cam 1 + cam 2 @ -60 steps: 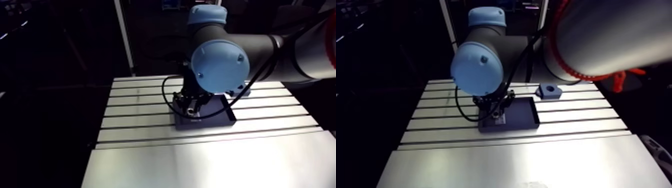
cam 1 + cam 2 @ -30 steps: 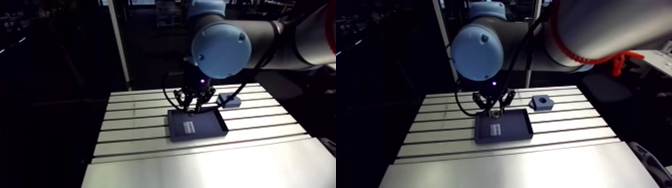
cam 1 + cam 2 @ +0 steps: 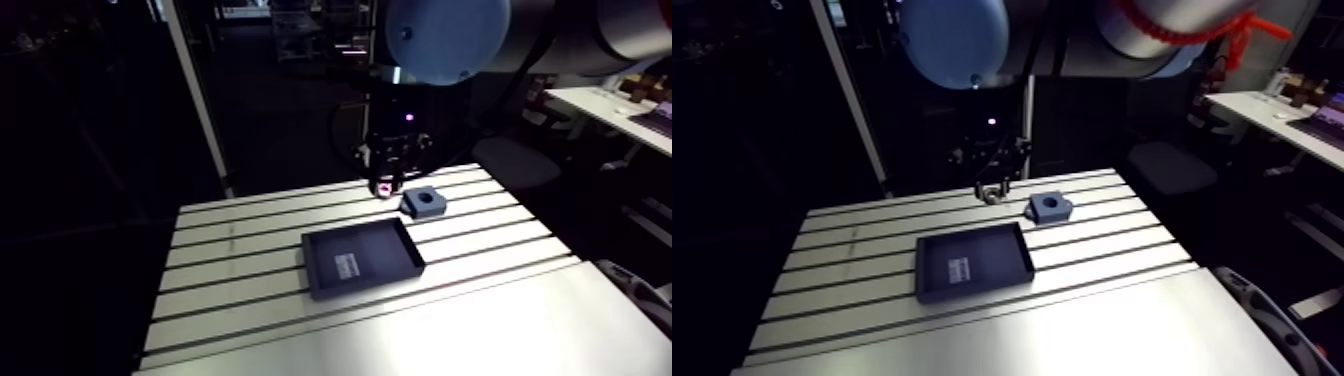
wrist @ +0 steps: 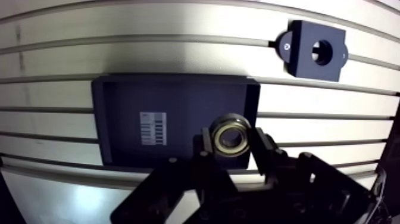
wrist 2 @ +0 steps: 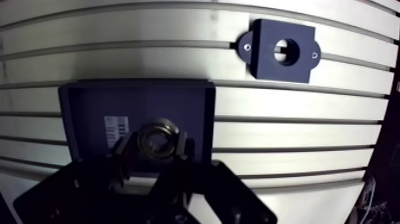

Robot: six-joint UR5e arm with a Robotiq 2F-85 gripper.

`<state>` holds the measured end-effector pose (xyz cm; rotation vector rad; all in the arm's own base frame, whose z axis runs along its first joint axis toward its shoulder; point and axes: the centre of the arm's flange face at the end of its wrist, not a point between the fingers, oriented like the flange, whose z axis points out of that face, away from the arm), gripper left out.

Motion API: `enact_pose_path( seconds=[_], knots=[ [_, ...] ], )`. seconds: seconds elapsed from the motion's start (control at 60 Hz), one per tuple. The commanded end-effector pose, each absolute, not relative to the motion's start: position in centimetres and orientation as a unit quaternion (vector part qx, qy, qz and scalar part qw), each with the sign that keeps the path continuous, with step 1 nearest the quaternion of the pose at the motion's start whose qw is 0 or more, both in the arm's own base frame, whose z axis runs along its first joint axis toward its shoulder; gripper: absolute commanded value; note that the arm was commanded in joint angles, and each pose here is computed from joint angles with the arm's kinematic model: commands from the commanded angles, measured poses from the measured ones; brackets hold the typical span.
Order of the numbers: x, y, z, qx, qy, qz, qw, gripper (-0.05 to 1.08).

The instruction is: Pick up the bearing and press it into the housing until flush.

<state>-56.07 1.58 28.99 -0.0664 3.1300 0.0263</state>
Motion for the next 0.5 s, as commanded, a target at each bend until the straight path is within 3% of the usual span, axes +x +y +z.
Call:
enact_pose_path(
  seconds=[0.017,0.383,0.5],
  knots=[
    [-61.5,9.6,31.3,0.003,1.0,0.0162,-0.005,0.61],
    [-62.7,11.0,29.5,-0.001,1.0,0.0141,0.005,0.61],
    [-62.9,11.9,28.8,0.003,1.0,0.0213,0.012,0.61]
  ],
)
